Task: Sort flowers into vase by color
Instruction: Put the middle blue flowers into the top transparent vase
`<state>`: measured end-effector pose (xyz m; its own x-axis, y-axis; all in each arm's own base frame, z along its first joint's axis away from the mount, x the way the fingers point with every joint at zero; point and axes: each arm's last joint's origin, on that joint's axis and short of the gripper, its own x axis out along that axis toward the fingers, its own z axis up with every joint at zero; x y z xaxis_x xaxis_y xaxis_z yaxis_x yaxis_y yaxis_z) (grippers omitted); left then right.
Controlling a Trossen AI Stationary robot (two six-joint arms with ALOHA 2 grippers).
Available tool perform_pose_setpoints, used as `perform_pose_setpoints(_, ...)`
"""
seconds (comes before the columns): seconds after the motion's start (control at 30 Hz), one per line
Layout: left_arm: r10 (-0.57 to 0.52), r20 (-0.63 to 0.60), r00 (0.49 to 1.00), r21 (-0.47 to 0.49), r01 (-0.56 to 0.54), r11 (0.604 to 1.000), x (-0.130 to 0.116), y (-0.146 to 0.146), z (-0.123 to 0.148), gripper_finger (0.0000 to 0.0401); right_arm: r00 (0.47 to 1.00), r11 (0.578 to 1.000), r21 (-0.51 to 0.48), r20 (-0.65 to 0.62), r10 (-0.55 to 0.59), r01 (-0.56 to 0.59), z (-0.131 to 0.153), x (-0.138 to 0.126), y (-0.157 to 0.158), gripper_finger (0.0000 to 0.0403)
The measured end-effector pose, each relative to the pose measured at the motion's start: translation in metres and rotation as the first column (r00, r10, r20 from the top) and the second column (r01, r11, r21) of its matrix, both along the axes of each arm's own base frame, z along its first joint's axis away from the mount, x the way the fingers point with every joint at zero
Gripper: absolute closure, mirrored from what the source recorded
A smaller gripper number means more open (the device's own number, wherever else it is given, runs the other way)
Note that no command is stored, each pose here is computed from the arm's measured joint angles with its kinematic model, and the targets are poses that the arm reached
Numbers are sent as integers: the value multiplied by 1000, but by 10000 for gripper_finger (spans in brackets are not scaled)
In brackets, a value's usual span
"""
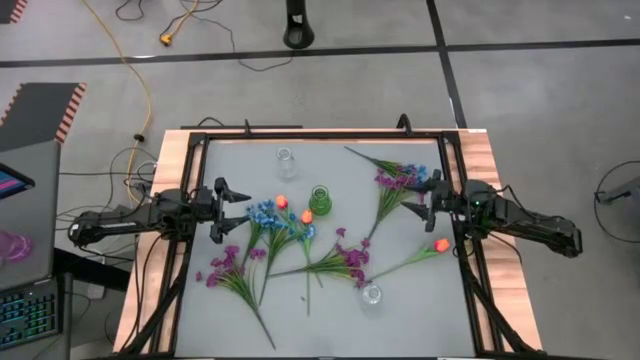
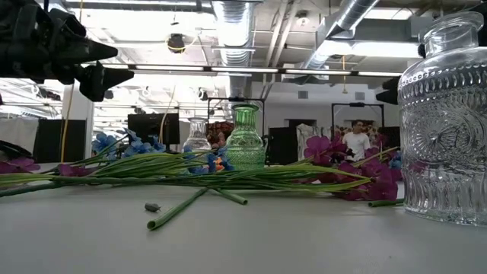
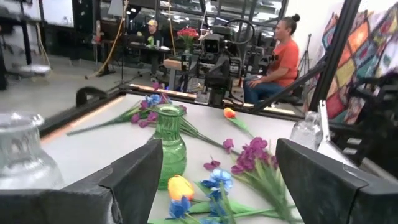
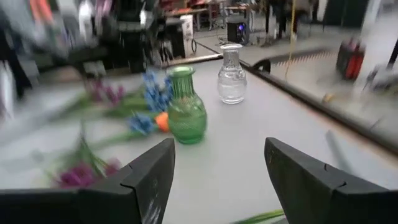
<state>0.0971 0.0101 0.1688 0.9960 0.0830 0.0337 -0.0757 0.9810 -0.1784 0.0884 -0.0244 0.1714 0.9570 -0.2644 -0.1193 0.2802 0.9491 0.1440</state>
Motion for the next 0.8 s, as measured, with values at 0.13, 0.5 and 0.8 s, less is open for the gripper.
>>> perform_pose_setpoints(0.13,-3,9,1000,-98,4,995,0,0,0,99,996,973,231,82,-37,17,1,0,0,127)
perform_pose_setpoints(0.5,5,16,1000,-181,-2,983,0,0,0,99,992,948,317,115,-54,15,3,1,0,127)
perform_pose_setpoints(0.8,134,28,991,-185,-127,975,-1,4,1,99,991,949,316,120,-54,13,4,0,0,127)
